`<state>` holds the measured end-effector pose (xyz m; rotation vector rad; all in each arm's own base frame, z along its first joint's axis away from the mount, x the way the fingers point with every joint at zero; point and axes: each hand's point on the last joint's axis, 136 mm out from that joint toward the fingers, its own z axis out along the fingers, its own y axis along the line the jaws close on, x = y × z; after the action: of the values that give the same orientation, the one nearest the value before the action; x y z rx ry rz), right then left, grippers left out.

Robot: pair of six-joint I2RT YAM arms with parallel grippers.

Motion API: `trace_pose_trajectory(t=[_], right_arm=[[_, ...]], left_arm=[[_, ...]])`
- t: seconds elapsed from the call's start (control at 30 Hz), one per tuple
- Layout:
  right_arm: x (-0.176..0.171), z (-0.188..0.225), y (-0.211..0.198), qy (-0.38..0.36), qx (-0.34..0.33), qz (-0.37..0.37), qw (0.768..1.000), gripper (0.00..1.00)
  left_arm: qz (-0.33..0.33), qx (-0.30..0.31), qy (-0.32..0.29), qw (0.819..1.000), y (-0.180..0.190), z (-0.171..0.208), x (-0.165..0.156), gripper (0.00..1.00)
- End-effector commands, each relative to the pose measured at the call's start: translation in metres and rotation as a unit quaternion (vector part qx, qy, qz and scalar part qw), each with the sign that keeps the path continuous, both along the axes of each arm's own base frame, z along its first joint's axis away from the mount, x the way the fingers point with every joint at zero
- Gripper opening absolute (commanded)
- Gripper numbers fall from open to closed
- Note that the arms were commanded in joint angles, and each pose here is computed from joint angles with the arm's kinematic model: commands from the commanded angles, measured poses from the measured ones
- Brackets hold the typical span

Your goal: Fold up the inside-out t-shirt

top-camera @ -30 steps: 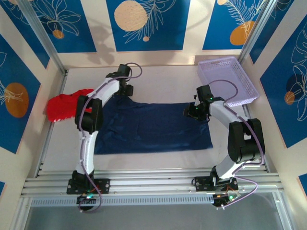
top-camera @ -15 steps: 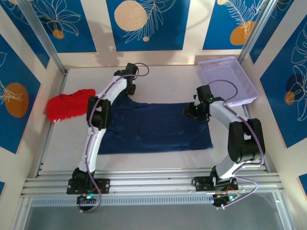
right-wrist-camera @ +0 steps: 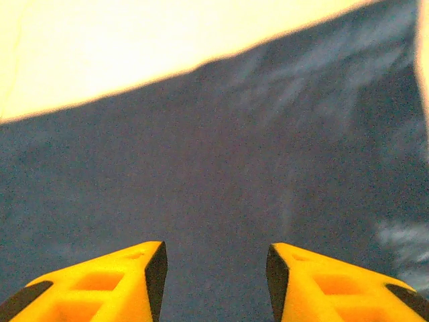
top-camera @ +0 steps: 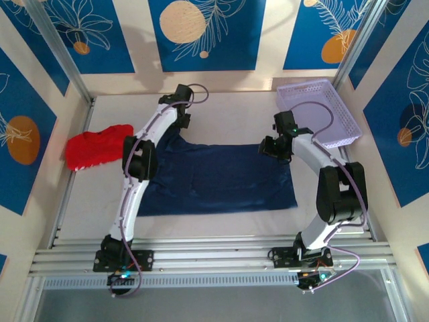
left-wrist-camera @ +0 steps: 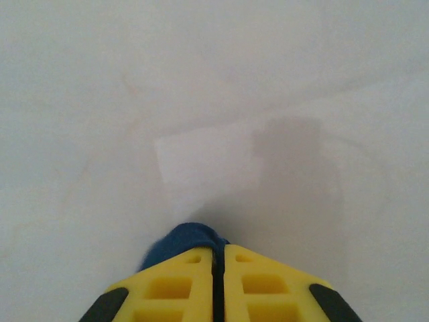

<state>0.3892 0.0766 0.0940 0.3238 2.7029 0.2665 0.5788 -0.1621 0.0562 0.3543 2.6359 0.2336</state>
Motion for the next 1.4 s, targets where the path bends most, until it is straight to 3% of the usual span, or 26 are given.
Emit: trace_pose_trajectory(t=[0.0, 0.37, 0.73, 0.93, 1.23, 1.37], right_arm=[[0.019, -0.001, -0.035, 0.005, -0.081, -0.035, 0.996, 0.46], [0.073, -0.034, -0.070, 0.054, -0.121, -0.081, 0.988, 0.48], [0.084, -0.067, -0.068, 0.116, -0.120, -0.073, 0.983, 0.46], [0.083, -0.071, -0.070, 0.128, -0.116, -0.075, 0.982, 0.36], [0.089, -0.069, -0.070, 0.122, -0.113, -0.074, 0.983, 0.09], [0.091, -0.065, -0.066, 0.115, -0.108, -0.068, 0.985, 0.03]], left_arm=[[-0.001, -0.012, -0.012, 1.000, 0.002, 0.022, 0.003, 0.07], [-0.004, -0.034, -0.035, 0.999, 0.002, 0.061, 0.001, 0.03], [-0.007, -0.039, -0.040, 0.998, 0.002, 0.070, -0.001, 0.02], [-0.007, -0.045, -0.047, 0.998, 0.000, 0.075, -0.001, 0.02], [-0.006, -0.042, -0.052, 0.998, 0.003, 0.082, -0.001, 0.02], [-0.005, -0.041, -0.055, 0.998, 0.004, 0.086, -0.002, 0.01]])
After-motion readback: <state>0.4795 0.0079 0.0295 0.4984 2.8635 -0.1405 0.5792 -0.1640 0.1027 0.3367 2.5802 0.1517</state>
